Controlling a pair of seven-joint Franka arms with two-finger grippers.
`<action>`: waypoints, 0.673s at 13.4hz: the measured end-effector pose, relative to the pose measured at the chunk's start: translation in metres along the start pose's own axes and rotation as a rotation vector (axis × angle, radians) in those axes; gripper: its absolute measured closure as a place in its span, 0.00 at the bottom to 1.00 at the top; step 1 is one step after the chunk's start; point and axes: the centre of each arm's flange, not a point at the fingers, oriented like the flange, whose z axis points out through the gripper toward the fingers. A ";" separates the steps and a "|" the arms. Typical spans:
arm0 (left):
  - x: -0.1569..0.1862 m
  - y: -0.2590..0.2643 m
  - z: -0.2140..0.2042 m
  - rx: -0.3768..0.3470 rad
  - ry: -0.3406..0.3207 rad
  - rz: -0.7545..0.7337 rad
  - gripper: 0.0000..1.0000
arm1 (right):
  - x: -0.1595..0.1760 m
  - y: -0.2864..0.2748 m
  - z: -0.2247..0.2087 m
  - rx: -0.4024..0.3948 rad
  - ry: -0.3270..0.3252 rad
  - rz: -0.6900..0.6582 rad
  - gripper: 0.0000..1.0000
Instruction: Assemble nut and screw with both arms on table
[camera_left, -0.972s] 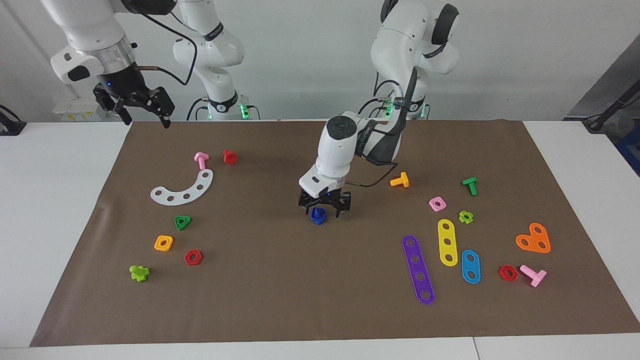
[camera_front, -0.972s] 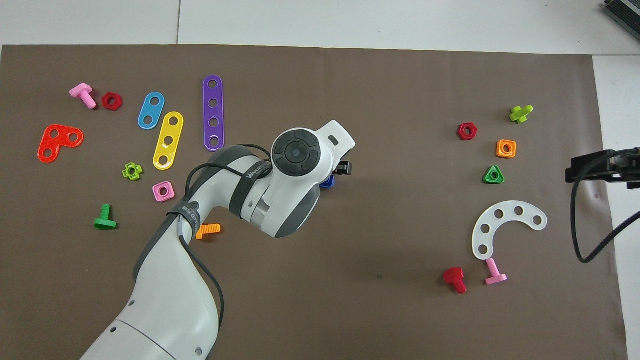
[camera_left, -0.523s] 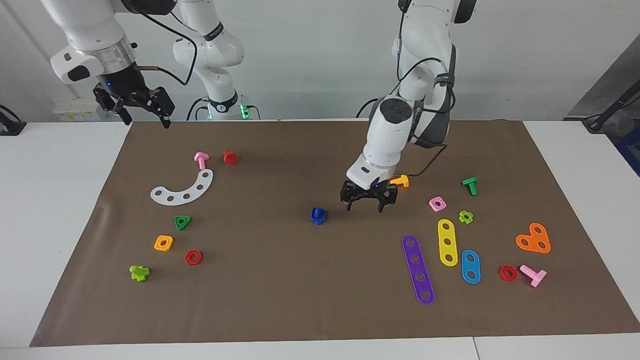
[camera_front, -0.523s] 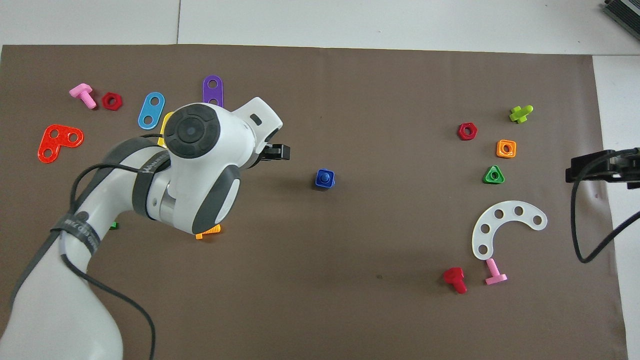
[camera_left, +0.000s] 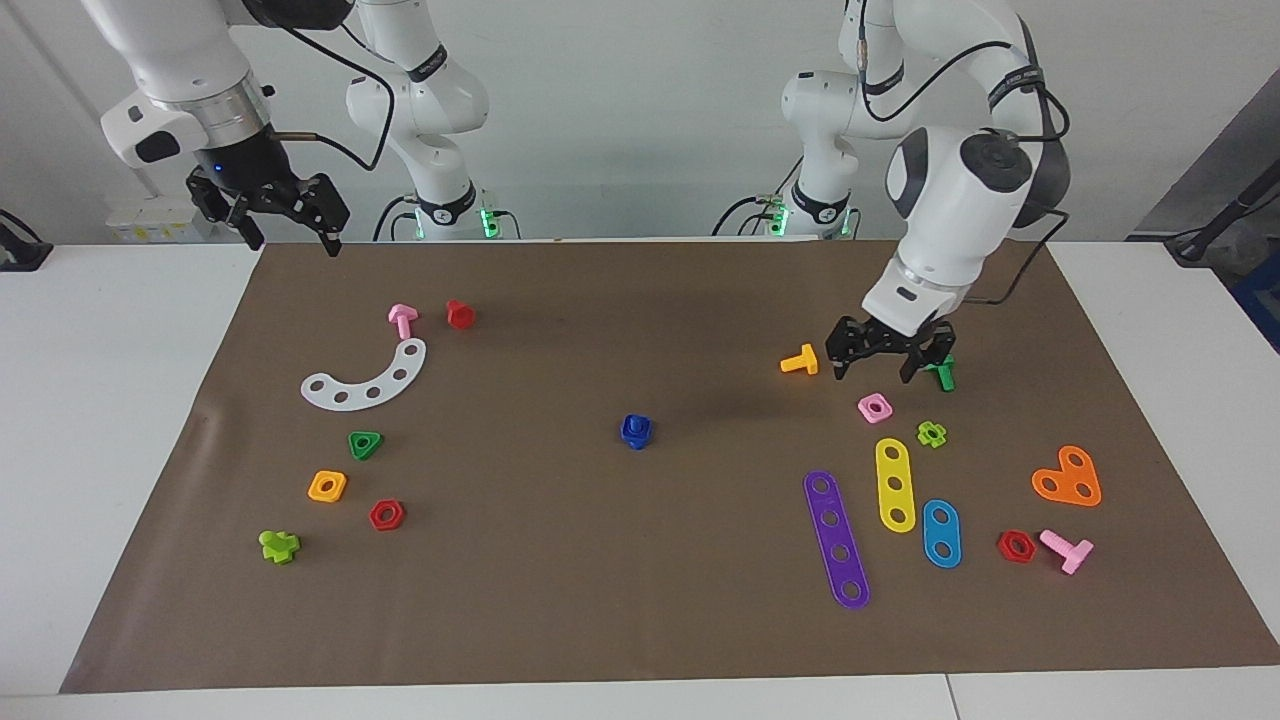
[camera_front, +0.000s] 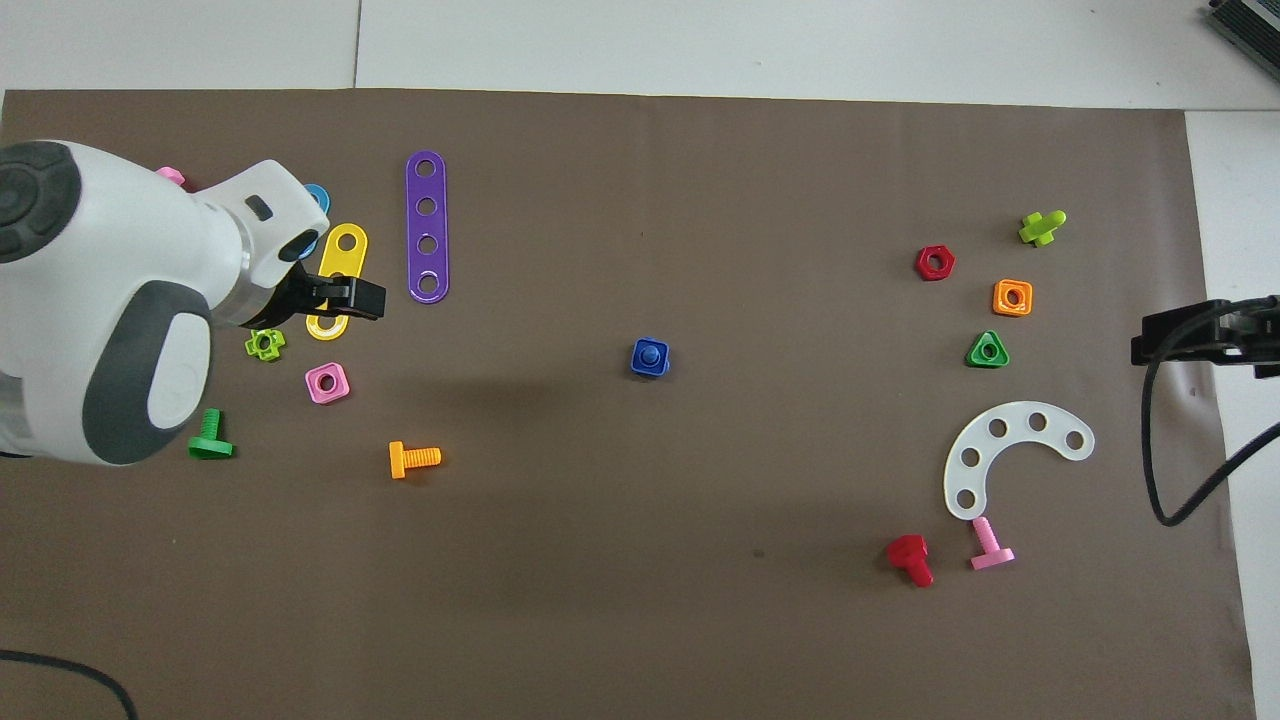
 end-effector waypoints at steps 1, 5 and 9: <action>-0.003 -0.018 -0.012 0.001 0.004 0.002 0.00 | 0.000 0.000 0.000 0.000 0.000 0.000 0.00; -0.020 -0.069 -0.075 0.002 0.014 -0.003 0.00 | 0.000 0.000 0.000 0.000 0.000 0.000 0.00; -0.028 -0.099 -0.154 0.007 0.020 0.025 0.00 | 0.000 0.000 0.000 0.000 0.000 0.000 0.00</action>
